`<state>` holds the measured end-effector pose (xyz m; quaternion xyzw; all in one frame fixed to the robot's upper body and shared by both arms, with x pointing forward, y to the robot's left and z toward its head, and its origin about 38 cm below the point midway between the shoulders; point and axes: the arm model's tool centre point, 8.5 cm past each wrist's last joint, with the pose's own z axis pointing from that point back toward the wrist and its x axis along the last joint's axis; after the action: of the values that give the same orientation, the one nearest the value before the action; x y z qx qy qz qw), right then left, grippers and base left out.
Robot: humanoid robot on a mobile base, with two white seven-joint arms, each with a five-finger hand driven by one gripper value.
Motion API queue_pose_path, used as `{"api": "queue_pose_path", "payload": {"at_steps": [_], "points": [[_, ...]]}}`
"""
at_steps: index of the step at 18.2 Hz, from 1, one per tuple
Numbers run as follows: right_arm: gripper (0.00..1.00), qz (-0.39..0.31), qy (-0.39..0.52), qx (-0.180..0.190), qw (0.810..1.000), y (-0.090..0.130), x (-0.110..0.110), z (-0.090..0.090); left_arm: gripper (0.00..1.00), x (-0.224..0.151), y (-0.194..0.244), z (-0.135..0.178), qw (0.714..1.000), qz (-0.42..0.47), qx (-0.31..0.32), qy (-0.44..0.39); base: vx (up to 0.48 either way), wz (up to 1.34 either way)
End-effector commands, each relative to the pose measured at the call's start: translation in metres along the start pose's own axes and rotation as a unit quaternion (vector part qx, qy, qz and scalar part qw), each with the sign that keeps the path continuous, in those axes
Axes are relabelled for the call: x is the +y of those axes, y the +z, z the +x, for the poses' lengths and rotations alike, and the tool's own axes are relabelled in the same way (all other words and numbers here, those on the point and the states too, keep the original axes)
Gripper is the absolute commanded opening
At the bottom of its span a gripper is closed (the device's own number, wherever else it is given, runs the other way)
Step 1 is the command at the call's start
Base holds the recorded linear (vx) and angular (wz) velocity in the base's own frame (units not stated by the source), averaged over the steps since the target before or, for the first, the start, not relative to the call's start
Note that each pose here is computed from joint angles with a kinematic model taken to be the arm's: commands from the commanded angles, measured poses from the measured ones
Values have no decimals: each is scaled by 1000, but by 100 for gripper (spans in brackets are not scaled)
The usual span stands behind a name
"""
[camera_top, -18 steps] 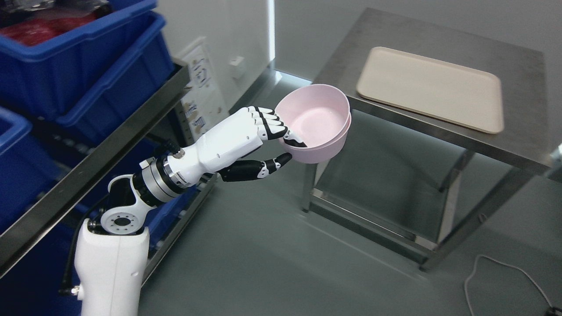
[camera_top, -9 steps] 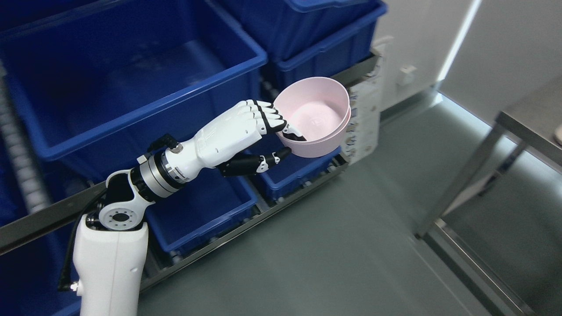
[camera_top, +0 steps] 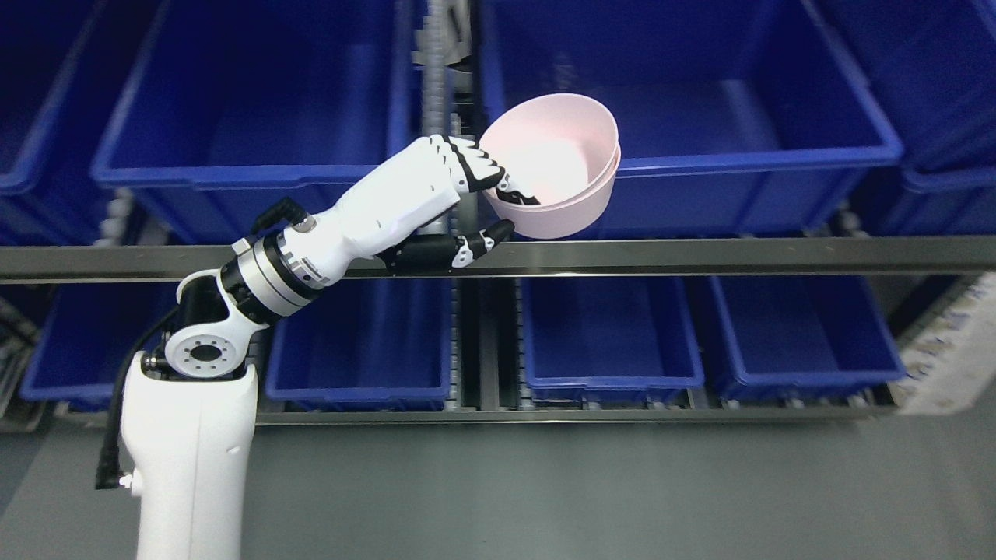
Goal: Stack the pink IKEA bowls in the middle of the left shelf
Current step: 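Carry the stacked bowls in the left hand while turning to the blue bins, then lower the stacked bowls into a blue bin and open the left hand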
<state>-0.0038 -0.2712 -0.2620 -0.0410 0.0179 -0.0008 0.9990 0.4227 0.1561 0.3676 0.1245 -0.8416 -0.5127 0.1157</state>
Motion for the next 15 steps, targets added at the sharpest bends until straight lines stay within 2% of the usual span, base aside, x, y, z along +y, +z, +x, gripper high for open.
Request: {"api": "queue_pose_path", "payload": {"at_steps": [1, 5, 8, 12, 15], "points": [[100, -8, -5, -16, 1000, 0, -11, 11, 1, 29, -10, -4, 1000, 3, 5, -27, 15, 1070], [100, -8, -5, -16, 1000, 0, -11, 11, 1, 42, -23, -6, 999, -3, 16, -37, 68, 836], [100, -8, -5, -16, 1000, 0, -11, 11, 2, 37, -27, -10, 999, -26, 33, -28, 119, 508], [100, -8, -5, -16, 1000, 0, -11, 11, 2, 40, -33, -26, 994, -53, 86, -30, 152, 347], [100, -8, -5, -16, 1000, 0, -11, 11, 2, 41, -22, -38, 989, -57, 137, -26, 182, 158]]}}
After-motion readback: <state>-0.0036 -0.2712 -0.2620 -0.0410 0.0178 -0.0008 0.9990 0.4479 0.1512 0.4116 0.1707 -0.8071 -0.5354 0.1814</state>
